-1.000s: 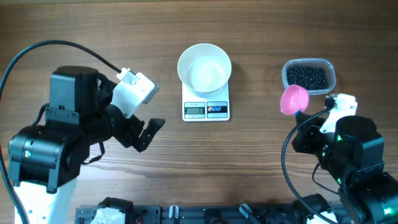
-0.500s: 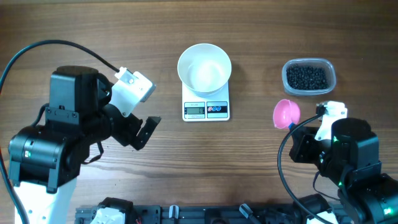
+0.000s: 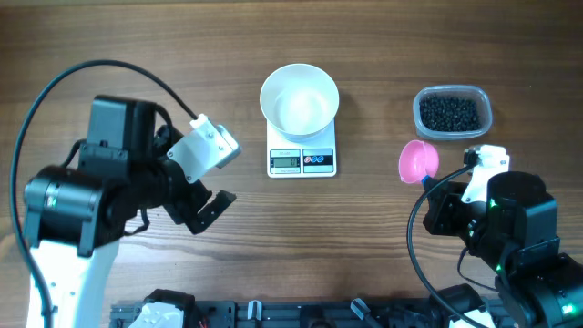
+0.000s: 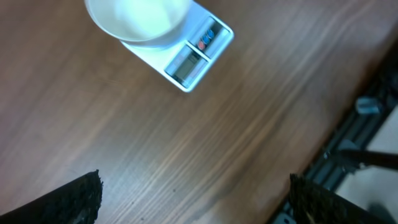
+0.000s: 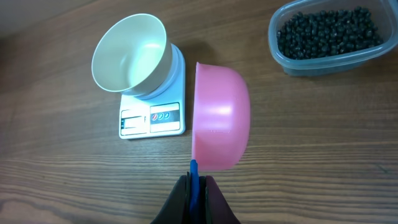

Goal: Scoop item into bowl and weigh 150g on scale
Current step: 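Move the held scoop with the right gripper over the bean tub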

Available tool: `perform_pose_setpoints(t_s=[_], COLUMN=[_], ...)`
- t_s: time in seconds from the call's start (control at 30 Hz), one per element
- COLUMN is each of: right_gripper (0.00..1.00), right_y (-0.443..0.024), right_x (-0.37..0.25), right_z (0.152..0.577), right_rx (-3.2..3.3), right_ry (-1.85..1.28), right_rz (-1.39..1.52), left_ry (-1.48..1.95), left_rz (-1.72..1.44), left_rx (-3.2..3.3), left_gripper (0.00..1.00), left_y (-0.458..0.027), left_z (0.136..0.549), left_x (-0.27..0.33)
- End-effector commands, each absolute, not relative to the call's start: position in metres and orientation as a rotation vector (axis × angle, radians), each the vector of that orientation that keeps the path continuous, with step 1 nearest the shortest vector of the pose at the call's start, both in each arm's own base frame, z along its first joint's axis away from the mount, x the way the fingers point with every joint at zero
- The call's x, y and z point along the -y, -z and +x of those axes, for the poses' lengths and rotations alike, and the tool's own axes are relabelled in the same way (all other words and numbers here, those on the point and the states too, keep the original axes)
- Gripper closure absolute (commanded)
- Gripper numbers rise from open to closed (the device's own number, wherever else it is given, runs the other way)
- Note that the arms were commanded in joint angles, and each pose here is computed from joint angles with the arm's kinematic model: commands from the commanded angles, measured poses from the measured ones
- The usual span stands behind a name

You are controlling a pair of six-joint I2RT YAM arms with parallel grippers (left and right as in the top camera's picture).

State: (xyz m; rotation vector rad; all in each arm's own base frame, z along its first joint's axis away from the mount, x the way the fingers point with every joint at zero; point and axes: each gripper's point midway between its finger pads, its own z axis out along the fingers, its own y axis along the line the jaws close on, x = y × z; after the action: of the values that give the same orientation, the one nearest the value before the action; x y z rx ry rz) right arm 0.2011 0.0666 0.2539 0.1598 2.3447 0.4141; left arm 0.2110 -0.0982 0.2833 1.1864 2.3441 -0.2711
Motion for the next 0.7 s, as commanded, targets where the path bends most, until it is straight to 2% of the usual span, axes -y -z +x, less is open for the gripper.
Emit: perform_pose_setpoints(t_s=[0.0,0.1,0.27,0.67], right_gripper=[0.96,0.96,0.96,0.96], right_y=[-0.255,-0.249,-0.249,-0.25], right_x=[-0.063,-0.061,-0.06,-0.052], right_z=[0.201,0.196,0.196,0.199], right_rx=[-2.34,-2.374,-2.374,-2.358], right_ry=[-0.383,-0.367,-0.366,-0.292], right_rz=[0.148,0.152,0.152,0.148], left_ry=[0.293,0.285,0.446,0.481], left_rz=[1.264,1.171,1.19,1.185], left_rx=[-2.336,-2.387,-2.352,-2.343], left_gripper=[0.0,0.0,0.0,0.0], left_y=[-0.277,-0.268,-0.255,-0.255], left_z=[0.216,0.228,0.222,0.223], left_x=[0.094,0.078,0.081,0.085])
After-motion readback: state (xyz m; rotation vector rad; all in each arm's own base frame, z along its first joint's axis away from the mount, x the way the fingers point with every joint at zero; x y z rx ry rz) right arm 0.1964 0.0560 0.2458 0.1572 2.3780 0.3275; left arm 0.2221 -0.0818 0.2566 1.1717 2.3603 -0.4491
